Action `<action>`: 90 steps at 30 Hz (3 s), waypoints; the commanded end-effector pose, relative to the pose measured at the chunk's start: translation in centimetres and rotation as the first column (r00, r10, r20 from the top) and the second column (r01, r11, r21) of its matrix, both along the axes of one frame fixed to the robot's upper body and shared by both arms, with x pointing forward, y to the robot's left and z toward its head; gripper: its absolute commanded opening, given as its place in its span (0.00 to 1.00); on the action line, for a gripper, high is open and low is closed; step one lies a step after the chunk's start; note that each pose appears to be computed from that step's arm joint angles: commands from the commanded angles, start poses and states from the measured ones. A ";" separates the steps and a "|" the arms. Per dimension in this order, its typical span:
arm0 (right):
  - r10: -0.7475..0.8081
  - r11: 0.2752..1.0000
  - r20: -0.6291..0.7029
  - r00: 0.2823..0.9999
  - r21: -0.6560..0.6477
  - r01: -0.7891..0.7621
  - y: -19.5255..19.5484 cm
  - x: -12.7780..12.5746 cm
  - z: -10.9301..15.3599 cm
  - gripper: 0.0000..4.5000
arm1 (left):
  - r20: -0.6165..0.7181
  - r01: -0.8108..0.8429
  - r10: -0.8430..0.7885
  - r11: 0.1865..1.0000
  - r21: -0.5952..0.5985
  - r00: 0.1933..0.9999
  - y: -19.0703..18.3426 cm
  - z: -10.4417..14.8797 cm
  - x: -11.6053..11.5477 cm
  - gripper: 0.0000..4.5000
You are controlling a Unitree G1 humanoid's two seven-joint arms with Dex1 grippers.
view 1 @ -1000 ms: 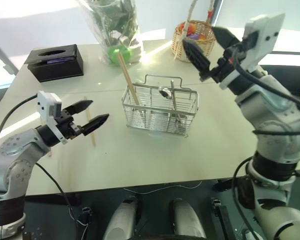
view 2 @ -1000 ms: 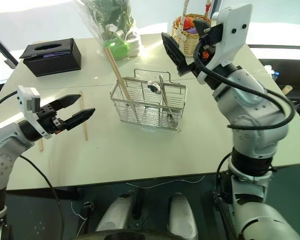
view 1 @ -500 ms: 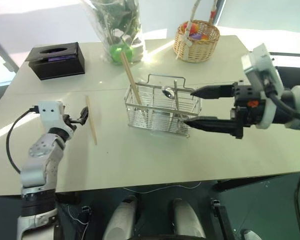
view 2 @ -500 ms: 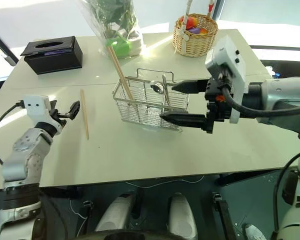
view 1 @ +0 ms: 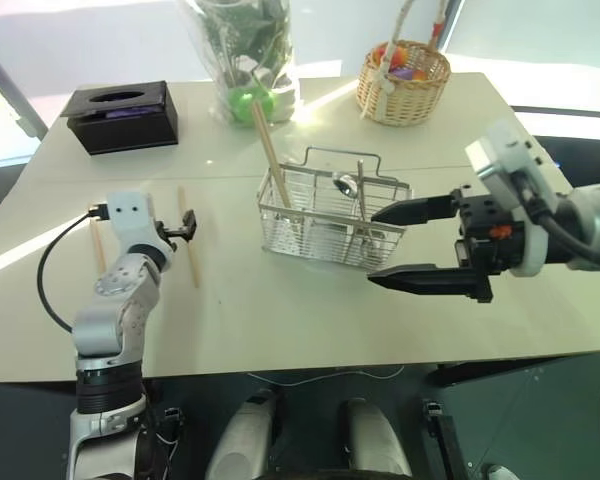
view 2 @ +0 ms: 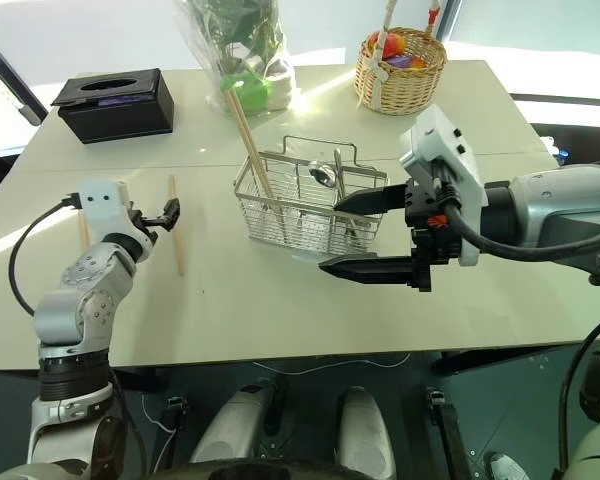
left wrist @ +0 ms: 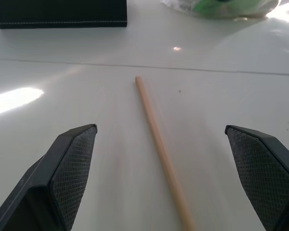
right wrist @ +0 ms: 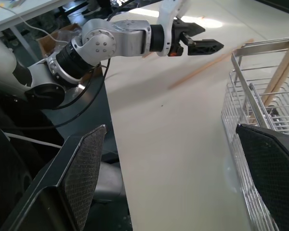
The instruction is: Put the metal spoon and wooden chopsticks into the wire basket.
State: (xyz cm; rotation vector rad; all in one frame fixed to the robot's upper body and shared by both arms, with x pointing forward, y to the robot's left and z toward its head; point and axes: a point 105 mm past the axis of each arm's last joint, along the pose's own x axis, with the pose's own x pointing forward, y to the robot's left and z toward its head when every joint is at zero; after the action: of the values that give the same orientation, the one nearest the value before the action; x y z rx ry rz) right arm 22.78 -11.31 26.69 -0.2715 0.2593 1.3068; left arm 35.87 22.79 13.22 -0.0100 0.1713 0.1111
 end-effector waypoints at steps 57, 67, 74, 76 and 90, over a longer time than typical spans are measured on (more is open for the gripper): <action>-0.116 0.989 0.119 0.986 0.111 0.103 0.4 2.0 -0.4 1.00 | 0.633 0.343 -0.275 0.939 0.016 0.724 0.1 18.7 1.6 0.02; -0.155 0.982 0.138 0.978 0.130 0.137 -0.1 2.1 0.1 1.00 | 0.760 0.798 -0.526 0.602 0.016 0.381 -6.7 20.1 -1.1 0.02; -0.189 0.976 0.156 0.970 0.143 0.167 -0.2 2.1 0.2 1.00 | 0.805 0.870 -0.515 0.492 -0.003 0.294 -9.7 19.7 0.1 0.02; -0.197 0.974 0.157 0.968 0.147 0.174 -0.2 2.0 0.2 1.00 | 0.817 0.883 -0.508 0.469 -0.004 0.273 -10.7 19.6 0.4 0.02; -0.237 0.963 0.163 0.958 0.171 0.209 -0.1 1.8 0.1 1.00 | 0.839 0.915 -0.500 0.404 0.005 0.216 -15.2 18.6 1.0 0.02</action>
State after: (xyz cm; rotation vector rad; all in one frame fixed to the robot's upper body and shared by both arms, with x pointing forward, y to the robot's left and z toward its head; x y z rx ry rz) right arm 25.03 -11.40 25.52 -0.2096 0.1008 1.0673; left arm 37.66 8.18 30.37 -0.5581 -0.6281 -0.9616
